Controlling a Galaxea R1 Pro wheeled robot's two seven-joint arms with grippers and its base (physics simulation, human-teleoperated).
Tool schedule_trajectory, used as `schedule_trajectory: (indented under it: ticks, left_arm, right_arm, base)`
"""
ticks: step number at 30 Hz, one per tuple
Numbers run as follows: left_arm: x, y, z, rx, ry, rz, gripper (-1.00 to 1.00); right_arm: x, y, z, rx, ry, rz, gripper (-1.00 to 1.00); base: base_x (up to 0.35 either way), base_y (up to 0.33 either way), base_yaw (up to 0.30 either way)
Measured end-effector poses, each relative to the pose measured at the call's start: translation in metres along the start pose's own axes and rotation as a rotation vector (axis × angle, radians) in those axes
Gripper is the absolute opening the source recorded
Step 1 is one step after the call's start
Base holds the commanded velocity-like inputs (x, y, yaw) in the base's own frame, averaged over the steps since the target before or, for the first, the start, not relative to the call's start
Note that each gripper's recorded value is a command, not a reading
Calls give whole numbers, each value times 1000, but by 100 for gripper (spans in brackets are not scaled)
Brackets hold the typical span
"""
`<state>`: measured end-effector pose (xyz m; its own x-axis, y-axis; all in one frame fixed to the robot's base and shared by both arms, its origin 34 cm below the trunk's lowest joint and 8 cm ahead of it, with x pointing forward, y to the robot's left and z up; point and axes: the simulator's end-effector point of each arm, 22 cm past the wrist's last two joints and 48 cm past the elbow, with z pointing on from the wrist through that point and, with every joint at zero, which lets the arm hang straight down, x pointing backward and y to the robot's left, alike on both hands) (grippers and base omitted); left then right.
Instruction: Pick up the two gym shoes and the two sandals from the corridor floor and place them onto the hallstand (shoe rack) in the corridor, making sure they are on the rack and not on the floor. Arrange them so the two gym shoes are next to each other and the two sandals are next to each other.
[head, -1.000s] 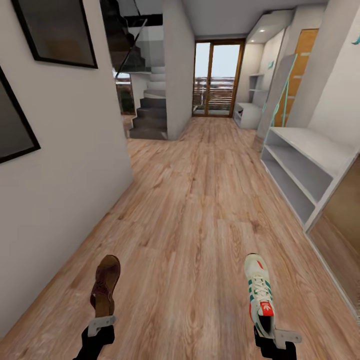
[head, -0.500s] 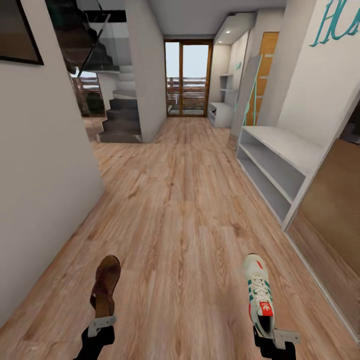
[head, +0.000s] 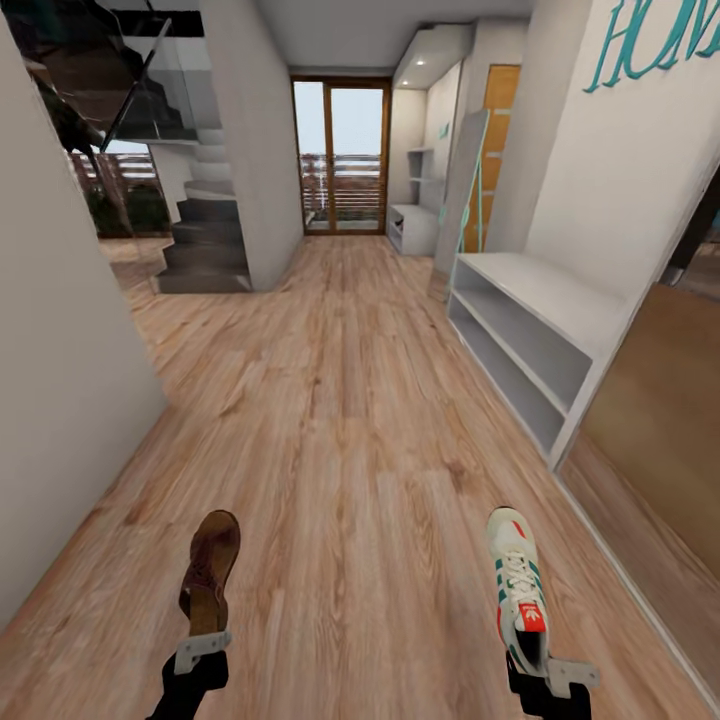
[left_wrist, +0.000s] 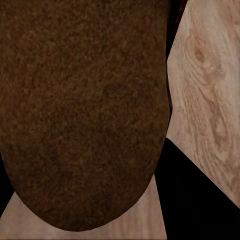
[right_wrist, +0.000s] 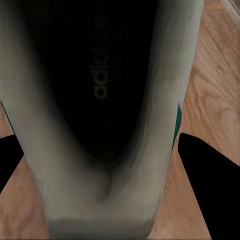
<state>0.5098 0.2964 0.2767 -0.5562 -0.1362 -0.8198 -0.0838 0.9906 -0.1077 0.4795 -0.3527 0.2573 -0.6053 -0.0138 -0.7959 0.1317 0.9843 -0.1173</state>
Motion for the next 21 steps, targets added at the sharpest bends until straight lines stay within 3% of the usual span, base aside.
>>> schedule_trajectory:
  ticks: [7, 10, 15, 21]
  left_arm:
    - [31, 32, -23, -84, 42, -28, -100]
    - [41, 66, -36, -161, 51, -62, -100]
    - [41, 75, -39, -179, 47, -68, -100]
    - [43, 71, -39, -166, 53, -65, -100]
  right_arm:
    - [-1, 0, 0, -1, -1, -1, -100]
    - [-1, 0, 0, -1, -2, -1, -100]
    - [-1, 0, 0, -2, -2, -2, -100]
    - [-1, 0, 0, -2, -2, -2, -100]
  base:
    - [339, 0, -2]
    - [340, 0, 0]
    - [340, 0, 24]
    - [340, 0, 205]
